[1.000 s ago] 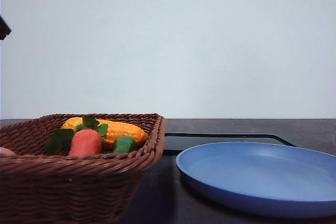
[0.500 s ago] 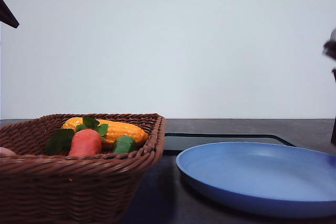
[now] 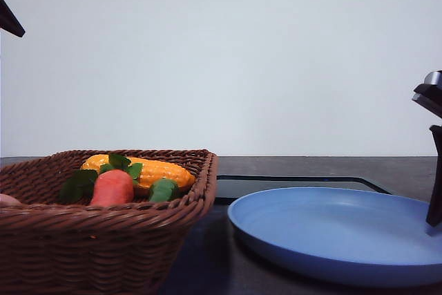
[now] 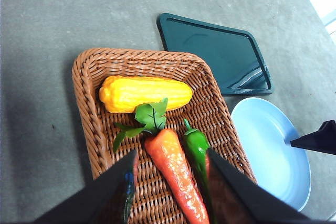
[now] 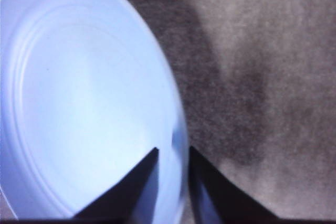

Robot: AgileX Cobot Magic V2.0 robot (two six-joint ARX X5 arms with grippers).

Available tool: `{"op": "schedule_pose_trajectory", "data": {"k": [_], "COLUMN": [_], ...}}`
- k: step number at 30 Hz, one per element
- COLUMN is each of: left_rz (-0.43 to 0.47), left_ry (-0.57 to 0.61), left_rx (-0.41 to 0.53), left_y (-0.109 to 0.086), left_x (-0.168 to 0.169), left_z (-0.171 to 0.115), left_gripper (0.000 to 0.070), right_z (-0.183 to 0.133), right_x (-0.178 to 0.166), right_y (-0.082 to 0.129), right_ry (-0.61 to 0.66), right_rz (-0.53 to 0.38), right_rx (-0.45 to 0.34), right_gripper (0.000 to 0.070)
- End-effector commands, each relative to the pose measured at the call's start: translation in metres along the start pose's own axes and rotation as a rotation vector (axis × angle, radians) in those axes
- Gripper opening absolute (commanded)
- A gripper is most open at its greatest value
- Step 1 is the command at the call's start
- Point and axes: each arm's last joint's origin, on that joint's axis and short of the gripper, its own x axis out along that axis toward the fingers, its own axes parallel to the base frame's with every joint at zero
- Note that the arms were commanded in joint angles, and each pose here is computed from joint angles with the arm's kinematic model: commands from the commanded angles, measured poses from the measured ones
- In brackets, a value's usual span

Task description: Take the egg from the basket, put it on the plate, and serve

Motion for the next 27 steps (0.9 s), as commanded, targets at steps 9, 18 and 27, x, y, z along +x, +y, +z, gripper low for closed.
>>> {"op": "schedule_pose_trajectory", "data": {"k": [9,18,27], "left_rz": [-0.004,-0.046,0.034], "left_ry": [0.018,0.100,0.265], "left_rx": [-0.011,-0.005,0.107], "left_y": [-0.001,-0.011,-0.048], "left_x": [-0.001,0.003,0.001], "left_z": [0.001,-0.006,-0.006], "left_gripper": [0.0297,0.0408,0.0403], "right_z": [0.004,0.004,-0.003], "right_x": [0.000,-0.031,-0.064], "right_y": [0.001,0.006,0.015], "right_ry": [-0.029,-0.209,-0.390], "right_rz": [0.005,-0.086,-0.085], "right_rx": [-0.002,-0.009,-0.015], "right_gripper": [0.0000,0.0000,0.0000]}}
